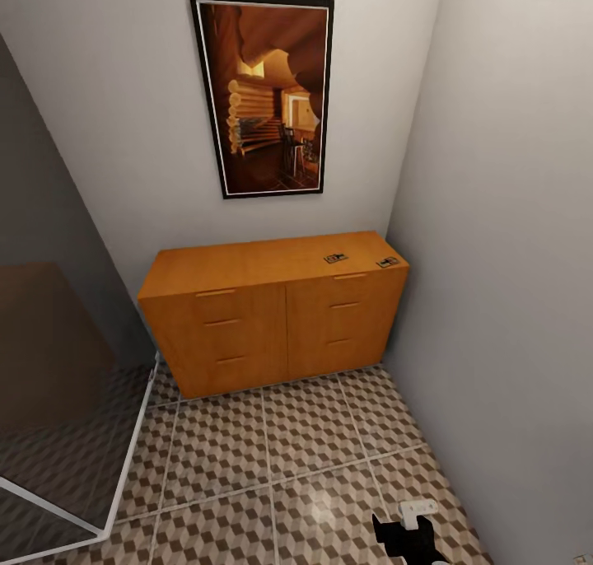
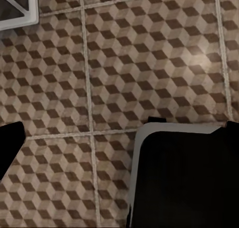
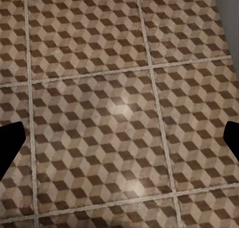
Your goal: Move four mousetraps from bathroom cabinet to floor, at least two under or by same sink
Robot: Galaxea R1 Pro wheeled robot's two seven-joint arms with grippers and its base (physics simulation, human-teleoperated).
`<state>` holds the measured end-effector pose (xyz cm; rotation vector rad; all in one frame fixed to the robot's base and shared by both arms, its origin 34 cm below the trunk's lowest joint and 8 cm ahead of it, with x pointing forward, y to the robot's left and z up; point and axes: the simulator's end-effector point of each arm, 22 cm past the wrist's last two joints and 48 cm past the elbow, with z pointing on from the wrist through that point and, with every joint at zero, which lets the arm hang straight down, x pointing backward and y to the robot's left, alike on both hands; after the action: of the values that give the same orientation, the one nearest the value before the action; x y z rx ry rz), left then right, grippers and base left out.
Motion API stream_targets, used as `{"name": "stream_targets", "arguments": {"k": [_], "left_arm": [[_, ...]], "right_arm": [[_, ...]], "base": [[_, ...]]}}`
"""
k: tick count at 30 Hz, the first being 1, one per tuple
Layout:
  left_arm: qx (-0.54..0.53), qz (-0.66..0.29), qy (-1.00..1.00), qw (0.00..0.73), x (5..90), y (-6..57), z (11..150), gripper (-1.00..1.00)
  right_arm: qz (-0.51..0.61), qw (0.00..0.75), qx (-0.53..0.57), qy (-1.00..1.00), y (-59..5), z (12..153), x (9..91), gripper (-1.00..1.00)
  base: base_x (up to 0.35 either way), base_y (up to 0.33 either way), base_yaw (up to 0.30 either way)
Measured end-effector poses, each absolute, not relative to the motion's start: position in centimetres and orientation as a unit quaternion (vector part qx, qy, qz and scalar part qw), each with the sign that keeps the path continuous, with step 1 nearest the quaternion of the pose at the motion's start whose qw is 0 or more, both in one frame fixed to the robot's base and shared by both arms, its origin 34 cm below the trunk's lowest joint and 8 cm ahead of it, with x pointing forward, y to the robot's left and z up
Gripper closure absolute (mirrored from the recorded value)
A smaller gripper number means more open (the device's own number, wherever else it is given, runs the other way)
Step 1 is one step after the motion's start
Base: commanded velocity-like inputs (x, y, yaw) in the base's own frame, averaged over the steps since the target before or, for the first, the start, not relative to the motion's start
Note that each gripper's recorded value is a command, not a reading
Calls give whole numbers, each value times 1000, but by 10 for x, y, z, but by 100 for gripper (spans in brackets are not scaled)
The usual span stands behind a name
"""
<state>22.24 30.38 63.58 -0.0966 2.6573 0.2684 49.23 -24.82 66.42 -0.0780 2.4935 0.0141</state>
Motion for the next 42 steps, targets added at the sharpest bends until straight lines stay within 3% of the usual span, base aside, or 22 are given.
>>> {"name": "stream_targets", "arguments": {"k": [36, 42], "left_arm": [[-34, 98, 969, 222, 208, 303, 636, -100], [-33, 94, 977, 190, 207, 298, 627, -100]], "right_arm": [[5, 317, -30, 948, -248, 664, 492, -100], [5, 317, -30, 948, -248, 664, 492, -100]], "base": [[0, 0, 0], [0, 0, 0]]}}
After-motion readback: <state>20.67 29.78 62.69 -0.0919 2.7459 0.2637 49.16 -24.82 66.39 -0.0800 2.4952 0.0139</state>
